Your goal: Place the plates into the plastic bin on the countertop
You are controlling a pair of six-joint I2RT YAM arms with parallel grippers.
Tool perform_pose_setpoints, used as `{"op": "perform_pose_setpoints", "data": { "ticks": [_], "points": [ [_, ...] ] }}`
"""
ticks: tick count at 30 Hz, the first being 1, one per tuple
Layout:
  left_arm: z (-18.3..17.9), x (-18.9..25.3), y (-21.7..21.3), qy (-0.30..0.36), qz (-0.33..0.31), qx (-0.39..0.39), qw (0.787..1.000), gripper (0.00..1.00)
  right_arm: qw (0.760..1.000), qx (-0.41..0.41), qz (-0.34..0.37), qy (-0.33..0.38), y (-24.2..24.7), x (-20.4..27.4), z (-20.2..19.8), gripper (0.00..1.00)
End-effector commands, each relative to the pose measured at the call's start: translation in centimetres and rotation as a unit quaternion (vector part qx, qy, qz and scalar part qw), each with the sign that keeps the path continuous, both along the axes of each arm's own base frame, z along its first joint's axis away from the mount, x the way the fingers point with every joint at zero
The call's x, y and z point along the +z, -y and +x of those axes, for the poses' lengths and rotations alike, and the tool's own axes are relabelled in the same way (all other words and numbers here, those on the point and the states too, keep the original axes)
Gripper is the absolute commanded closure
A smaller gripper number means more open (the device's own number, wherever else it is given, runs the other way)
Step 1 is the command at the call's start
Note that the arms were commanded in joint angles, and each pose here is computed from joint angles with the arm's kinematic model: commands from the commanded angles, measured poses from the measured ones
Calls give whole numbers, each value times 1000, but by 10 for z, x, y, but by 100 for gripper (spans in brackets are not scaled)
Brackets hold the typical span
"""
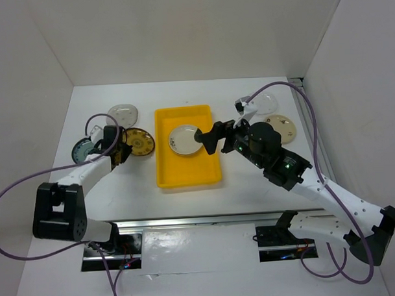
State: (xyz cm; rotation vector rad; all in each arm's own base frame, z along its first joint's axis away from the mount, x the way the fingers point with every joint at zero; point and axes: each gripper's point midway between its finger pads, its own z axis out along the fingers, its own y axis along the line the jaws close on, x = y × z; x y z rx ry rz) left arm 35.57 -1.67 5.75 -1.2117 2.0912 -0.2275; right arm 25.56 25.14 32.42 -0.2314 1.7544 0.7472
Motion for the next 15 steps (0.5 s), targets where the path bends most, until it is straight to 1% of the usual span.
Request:
{"op": "perform_pose_setpoints", "data": {
  "ticks": [1,2,3,5,6,7,8,9,10,11,12,13,15],
  "points": [
    [-4,60,-16,42,68,52,995,100,1000,-17,-9,1,12,-5,-1,0],
    [0,80,-15,66,72,55,994,100,1000,-17,-13,-2,12,-10,-1,0],
    [-3,93,-17,76,84,56,992,100,1000,-17,-16,-5,12,-14,-1,0],
    [-7,129,-6,124,90,42,987,100,999,-28,-16,-10,17,-17,-1,0],
    [-8,140,-2,138,90,33,986,100,999,-33,-20,-13,20,-19,1,0],
    [-10,144,5,140,96,6,985,100,999,-39,-16,-9,23,-16,1,0],
    [-7,156,15,158,90,-18,983,100,999,-48,-17,-14,26,-18,2,0],
    [-2,164,27,167,82,-45,981,100,998,-54,-15,-10,29,-15,2,0],
    [1,165,45,169,61,-90,980,100,998,-63,-22,-20,32,-21,2,0],
    [7,169,60,178,57,-129,974,100,996,-87,-22,-26,39,-24,5,0],
    [14,165,86,172,33,-180,968,100,994,-104,-19,-29,46,-24,5,0],
    [18,162,99,172,24,-207,963,100,991,-127,-16,-43,56,-28,6,0],
    [28,162,126,183,13,-257,949,100,987,-157,-9,-43,69,-25,5,0]
  ]
}}
